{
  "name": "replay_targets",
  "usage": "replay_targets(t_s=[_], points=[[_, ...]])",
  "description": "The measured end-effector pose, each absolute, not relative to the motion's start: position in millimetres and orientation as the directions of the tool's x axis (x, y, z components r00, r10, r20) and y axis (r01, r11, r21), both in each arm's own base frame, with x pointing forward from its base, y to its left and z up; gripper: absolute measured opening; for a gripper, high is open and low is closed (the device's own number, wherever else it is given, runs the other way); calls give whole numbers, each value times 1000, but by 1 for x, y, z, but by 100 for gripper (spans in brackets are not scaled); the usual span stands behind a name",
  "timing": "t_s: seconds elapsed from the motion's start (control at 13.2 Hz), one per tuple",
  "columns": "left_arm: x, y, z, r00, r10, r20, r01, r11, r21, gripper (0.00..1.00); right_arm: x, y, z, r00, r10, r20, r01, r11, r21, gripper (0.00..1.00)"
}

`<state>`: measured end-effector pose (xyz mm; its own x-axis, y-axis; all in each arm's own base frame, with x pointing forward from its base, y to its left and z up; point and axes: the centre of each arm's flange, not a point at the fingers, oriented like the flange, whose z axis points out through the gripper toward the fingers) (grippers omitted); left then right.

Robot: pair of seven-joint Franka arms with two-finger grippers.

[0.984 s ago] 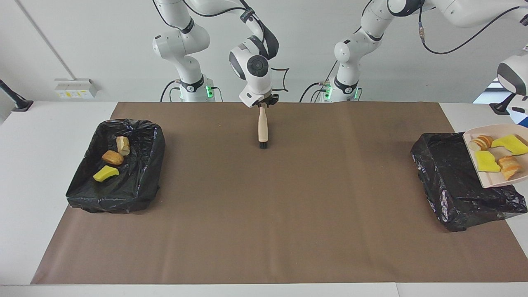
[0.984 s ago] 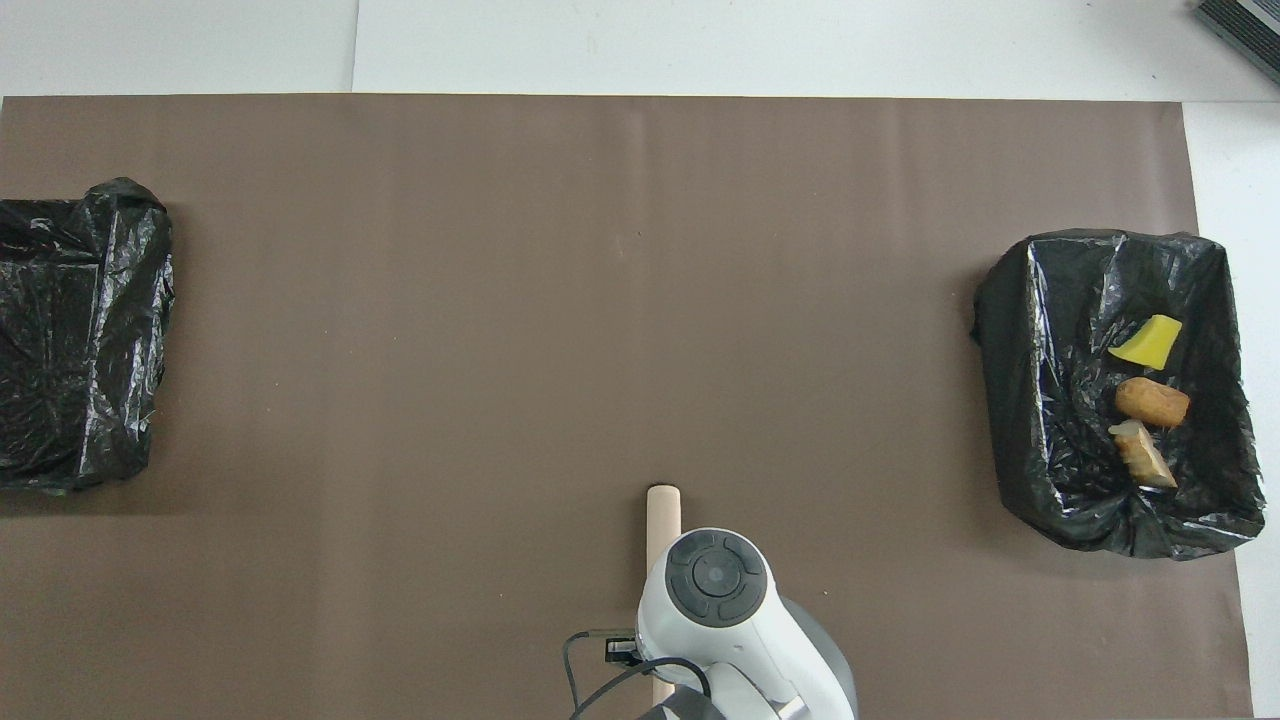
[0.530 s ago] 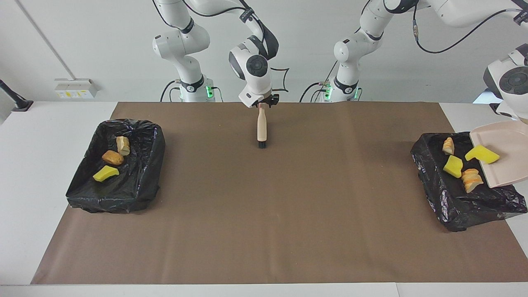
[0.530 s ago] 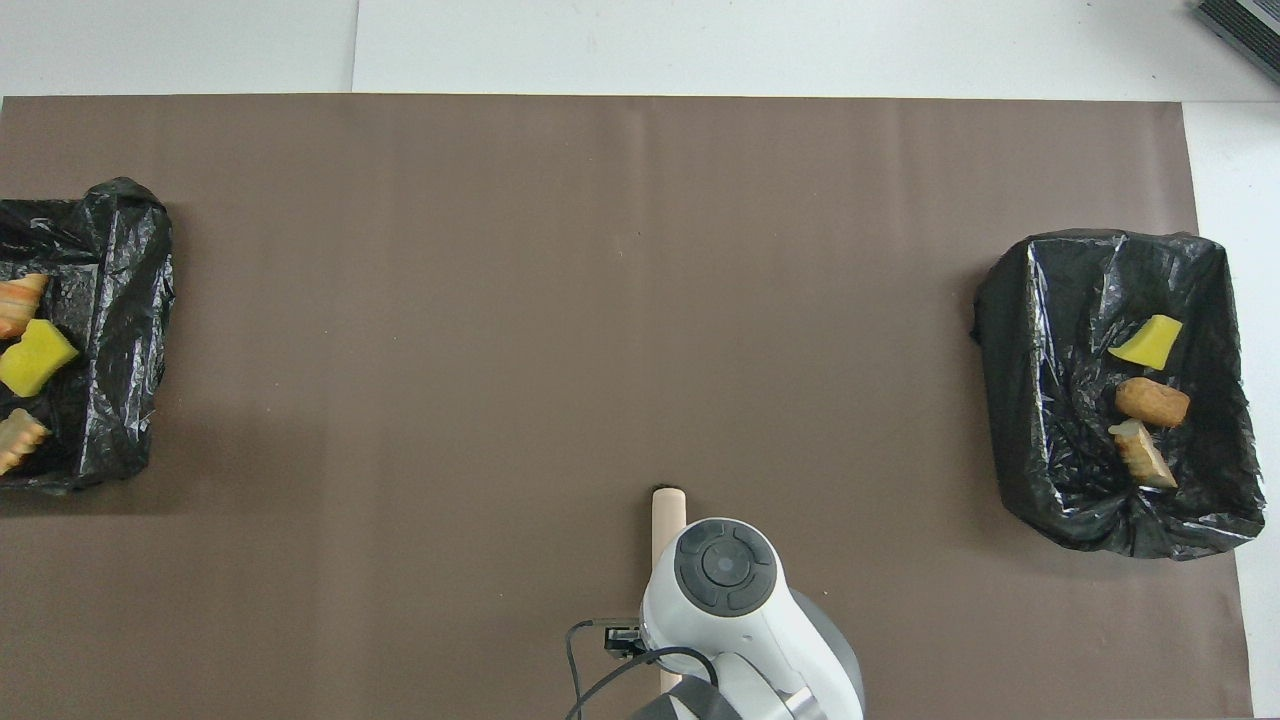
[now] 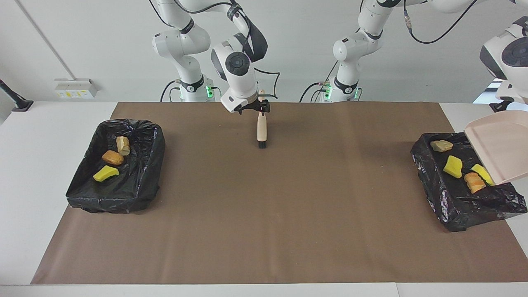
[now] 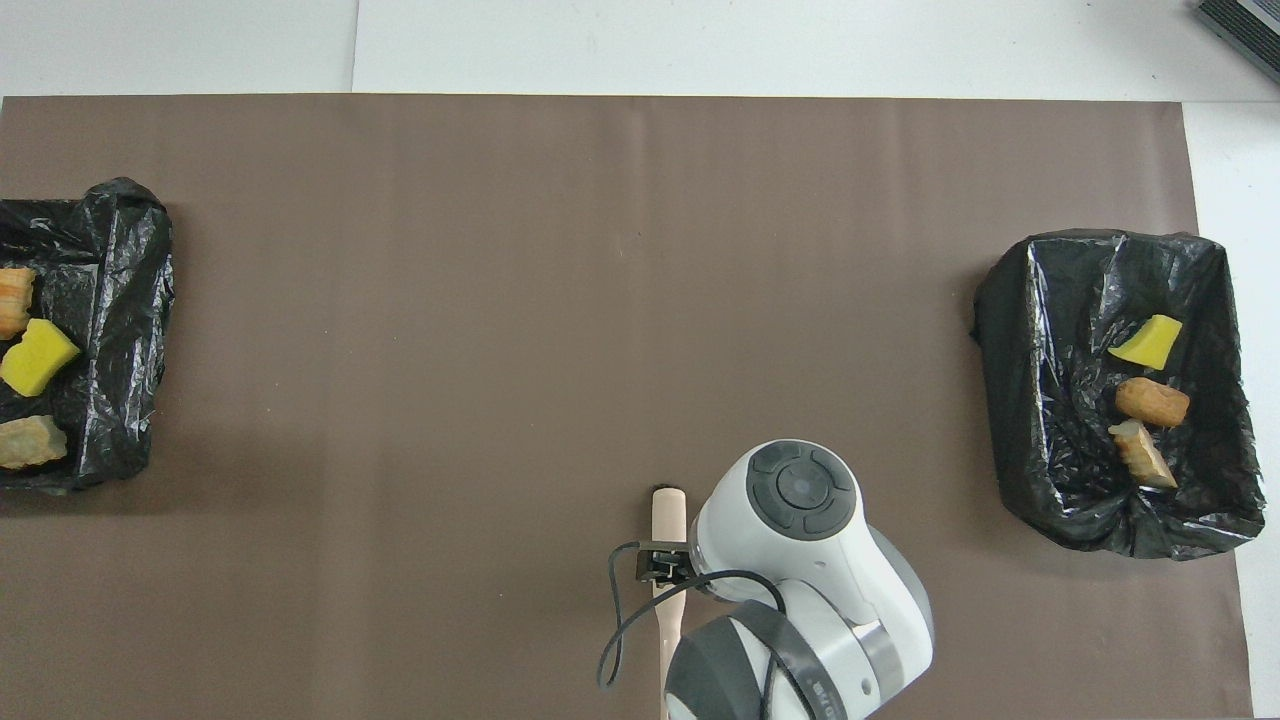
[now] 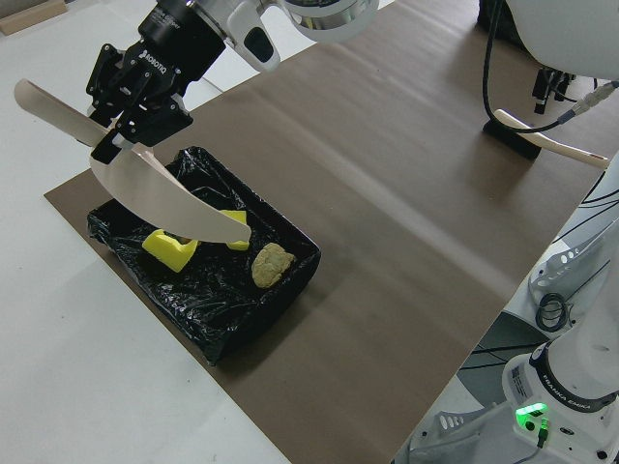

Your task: Sweep and dump trash in bin

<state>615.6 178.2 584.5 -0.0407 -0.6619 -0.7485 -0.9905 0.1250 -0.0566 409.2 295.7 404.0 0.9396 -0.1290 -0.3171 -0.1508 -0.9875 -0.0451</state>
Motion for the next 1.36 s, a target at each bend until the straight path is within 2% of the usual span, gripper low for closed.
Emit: replay_targets(t_s=[0.3,0.53,0.76,0.98,1.21,1.36], points=[[626,87,539,31,-814,-580,-996,25,-88,32,429,283,447,957,-129,-260,-138,-990,-20,100],[623,-28,489,167,-854,-493,-985,-126,-116,32,454,255,493,966,-154,-207,-163,-986,-27,100],[609,-115,455,333,-854,-399,-943,-303,-137,32,487,175,539,978,-143,-150,-156,-985,-75,100],[591,-188,434,489,-809,-326,-871,-470,-143,32,508,92,569,987,-130,-92,-134,-990,-38,100],[565,-259,413,645,-715,-269,-758,-642,-112,32,515,47,580,995,-88,-53,-87,-996,27,100],[550,-299,411,726,-647,-233,-677,-731,-84,32,521,5,591,993,-110,-32,-109,-994,15,100]])
